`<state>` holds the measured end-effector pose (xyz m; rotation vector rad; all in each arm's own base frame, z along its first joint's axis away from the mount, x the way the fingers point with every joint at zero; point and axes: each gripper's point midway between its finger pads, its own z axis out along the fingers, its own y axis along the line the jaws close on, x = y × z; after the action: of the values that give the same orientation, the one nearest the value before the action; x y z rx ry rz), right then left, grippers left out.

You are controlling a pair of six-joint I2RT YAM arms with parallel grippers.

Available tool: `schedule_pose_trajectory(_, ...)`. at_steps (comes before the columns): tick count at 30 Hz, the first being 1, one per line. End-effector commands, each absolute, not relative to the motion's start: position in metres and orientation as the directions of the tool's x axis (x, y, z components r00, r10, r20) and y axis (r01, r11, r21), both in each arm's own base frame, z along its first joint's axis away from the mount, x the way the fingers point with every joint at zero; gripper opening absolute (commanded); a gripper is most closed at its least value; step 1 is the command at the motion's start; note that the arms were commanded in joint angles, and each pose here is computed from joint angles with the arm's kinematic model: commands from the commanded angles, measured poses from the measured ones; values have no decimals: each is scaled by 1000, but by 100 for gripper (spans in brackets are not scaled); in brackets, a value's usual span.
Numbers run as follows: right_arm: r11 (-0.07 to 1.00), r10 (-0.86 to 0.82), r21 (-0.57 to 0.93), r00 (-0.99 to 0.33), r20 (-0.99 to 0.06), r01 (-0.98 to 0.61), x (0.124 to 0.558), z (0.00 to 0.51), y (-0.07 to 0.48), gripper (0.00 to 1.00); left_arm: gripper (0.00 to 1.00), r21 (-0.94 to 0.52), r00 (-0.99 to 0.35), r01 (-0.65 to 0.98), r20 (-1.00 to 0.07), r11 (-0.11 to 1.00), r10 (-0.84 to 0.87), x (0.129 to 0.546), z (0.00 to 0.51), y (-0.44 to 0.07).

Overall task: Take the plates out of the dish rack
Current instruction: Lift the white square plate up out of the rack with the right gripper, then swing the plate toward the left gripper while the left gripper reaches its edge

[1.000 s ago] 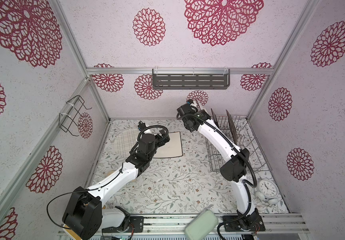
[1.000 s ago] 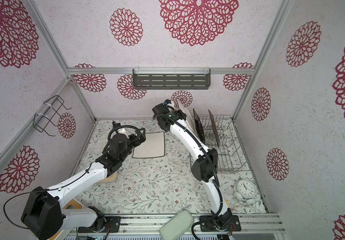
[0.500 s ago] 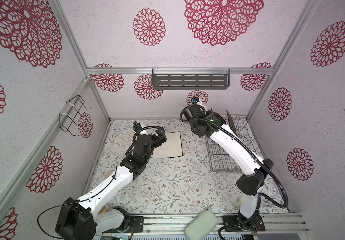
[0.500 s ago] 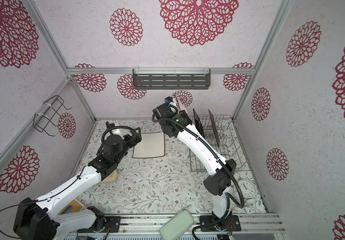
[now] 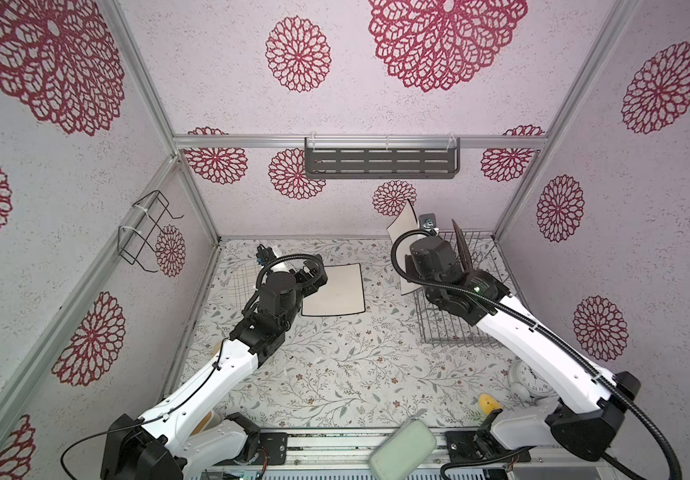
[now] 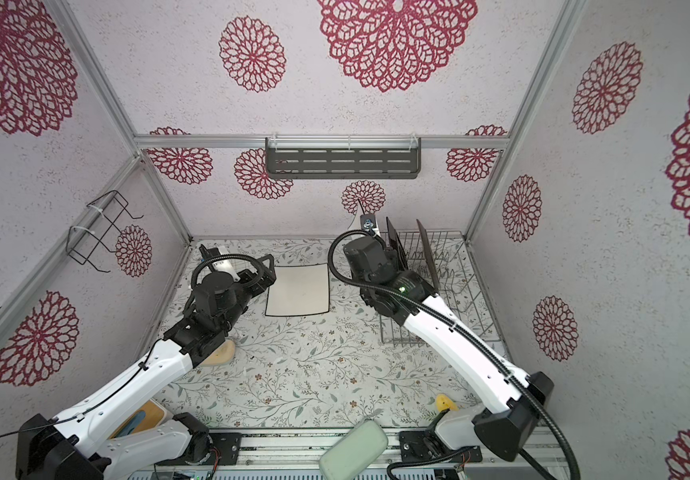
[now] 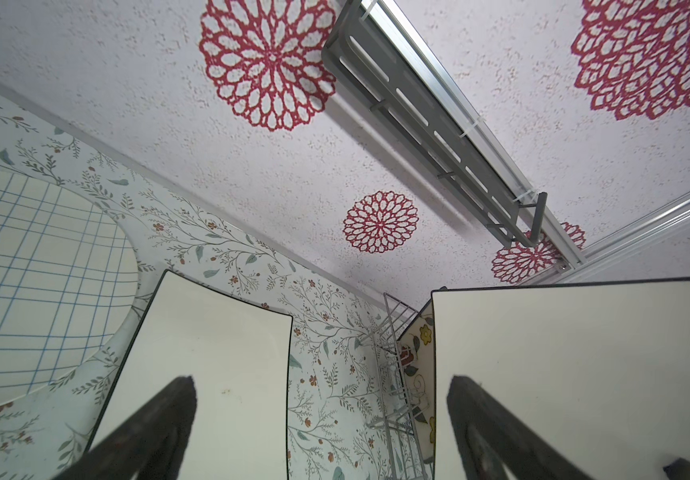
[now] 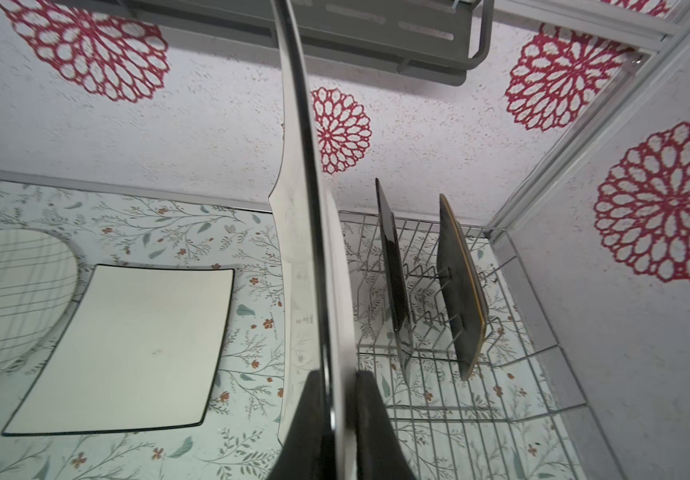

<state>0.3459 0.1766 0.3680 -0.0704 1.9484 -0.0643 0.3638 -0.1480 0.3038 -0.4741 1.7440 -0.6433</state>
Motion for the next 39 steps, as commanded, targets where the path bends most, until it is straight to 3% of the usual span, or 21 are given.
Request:
schedule_pose_trajectory(1,933,349,354,-70,-935,-70,337,461,173,0,99,-659,-243,43,-736,751,-632,359,322,-152)
schedule_pose_trajectory(11,720,677,654,29,-735,-231,318,451,168,0,98,-685,-231,66,-718,726,-657,351,333,-161)
schedule_pose_trajectory(18,498,863,801,98,-496,-332,309,434,154,0,98,-725,-243,88,-680,683,-692,350,328,-172)
schedule_pose_trajectory(29,312,950,859,128,-284,-405,309,419,145,0,98,-851,-352,153,-522,502,-777,353,306,-205)
schedule_pose_trajectory(39,212,977,866,85,-195,-454,315,410,156,0,96,-924,-483,254,-378,287,-790,364,308,-264)
